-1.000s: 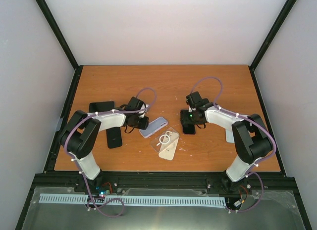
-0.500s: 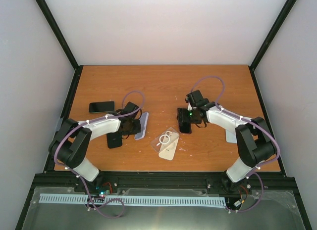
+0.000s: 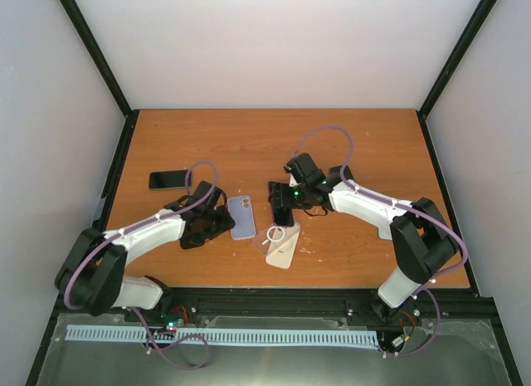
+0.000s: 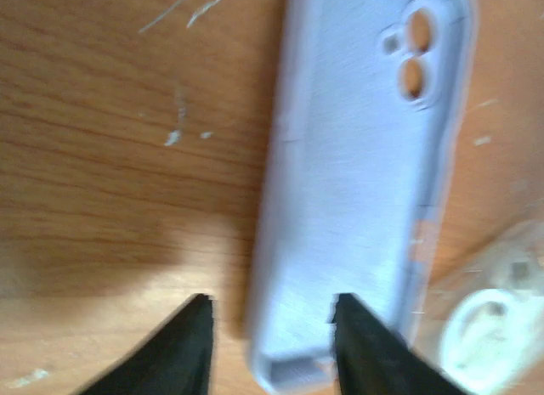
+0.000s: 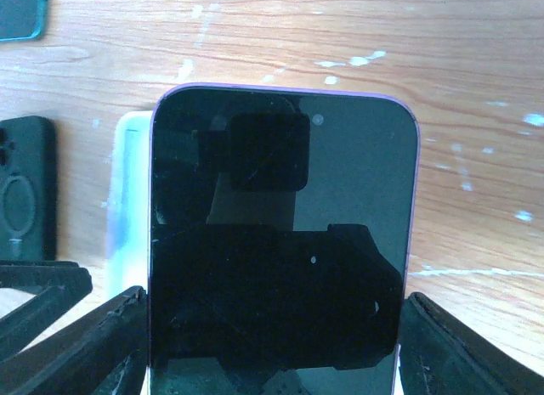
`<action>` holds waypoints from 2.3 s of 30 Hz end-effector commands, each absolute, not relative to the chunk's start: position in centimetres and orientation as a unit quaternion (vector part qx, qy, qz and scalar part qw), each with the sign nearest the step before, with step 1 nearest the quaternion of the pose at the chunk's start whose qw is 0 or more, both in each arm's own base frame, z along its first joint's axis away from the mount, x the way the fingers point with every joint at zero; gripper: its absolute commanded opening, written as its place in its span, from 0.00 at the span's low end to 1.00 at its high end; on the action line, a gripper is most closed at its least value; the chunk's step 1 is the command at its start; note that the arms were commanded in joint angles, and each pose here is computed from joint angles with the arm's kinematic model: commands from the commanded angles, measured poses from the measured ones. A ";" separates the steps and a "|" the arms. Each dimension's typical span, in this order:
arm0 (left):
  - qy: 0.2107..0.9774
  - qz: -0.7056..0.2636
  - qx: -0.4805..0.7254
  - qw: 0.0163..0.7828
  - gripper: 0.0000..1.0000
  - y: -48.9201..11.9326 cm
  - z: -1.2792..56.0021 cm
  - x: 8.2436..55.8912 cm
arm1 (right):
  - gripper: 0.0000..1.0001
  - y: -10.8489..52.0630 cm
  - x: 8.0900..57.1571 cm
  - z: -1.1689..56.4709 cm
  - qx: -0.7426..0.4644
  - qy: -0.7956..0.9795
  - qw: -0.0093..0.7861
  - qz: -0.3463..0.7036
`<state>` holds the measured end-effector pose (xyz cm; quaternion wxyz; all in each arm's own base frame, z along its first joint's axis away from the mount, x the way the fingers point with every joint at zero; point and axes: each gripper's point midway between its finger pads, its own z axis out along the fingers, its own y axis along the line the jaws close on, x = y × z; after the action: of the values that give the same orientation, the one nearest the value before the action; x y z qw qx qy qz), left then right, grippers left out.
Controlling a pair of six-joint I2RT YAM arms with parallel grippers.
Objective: Put the phone into the phone case
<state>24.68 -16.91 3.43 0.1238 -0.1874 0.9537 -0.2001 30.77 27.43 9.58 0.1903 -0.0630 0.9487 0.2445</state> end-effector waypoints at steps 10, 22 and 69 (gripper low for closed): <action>0.882 -0.320 -0.260 0.230 0.93 -11.3 11.1 27.6 | 0.58 38.7 30.5 12.1 -0.115 0.925 0.212 0.295; 0.880 -0.303 -0.275 0.242 0.99 -8.0 11.1 27.1 | 0.58 43.5 29.9 8.5 -0.130 0.937 0.180 0.271; 0.893 -0.363 -0.174 0.201 0.61 -12.4 9.4 28.6 | 0.61 37.9 29.4 7.3 -0.115 0.948 0.172 0.243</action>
<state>27.01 -10.66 7.84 0.1835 -0.2075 0.9025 -0.3296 28.74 38.74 7.20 0.1633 -0.1139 0.9517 0.2338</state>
